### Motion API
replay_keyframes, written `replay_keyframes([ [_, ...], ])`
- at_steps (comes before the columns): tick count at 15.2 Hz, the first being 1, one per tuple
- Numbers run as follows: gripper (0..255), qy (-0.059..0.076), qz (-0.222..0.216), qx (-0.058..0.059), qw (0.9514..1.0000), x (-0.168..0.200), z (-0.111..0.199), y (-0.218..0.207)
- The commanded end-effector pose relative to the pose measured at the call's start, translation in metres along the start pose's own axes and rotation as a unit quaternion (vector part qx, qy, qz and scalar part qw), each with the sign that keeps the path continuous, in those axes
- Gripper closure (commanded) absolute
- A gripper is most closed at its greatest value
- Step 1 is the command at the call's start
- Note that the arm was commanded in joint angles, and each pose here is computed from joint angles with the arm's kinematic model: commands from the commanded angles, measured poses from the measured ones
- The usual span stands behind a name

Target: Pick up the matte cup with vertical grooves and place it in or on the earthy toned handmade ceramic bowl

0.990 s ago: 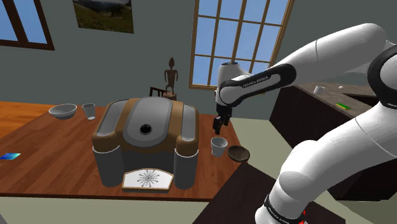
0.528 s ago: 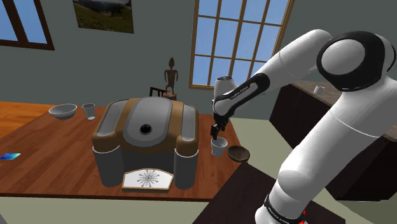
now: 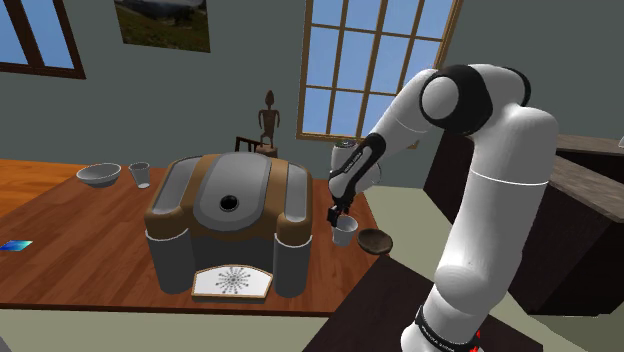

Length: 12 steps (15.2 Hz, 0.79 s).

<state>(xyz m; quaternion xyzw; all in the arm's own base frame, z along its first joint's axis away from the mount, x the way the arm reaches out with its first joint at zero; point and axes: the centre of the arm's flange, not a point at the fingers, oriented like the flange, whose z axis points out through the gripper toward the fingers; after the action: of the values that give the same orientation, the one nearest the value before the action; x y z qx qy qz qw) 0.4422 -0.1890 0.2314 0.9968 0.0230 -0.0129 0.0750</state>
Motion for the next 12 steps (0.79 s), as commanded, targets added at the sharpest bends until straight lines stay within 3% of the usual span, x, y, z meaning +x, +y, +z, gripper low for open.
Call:
replay_keyframes([
  [1,0,0.000,0.001,-0.004,1.0000,0.007,0.022,0.008],
  [7,0,0.000,0.005,-0.014,0.9999,0.033,0.089,0.038],
  [12,0,0.000,0.005,-0.014,0.9999,0.033,0.115,0.038],
])
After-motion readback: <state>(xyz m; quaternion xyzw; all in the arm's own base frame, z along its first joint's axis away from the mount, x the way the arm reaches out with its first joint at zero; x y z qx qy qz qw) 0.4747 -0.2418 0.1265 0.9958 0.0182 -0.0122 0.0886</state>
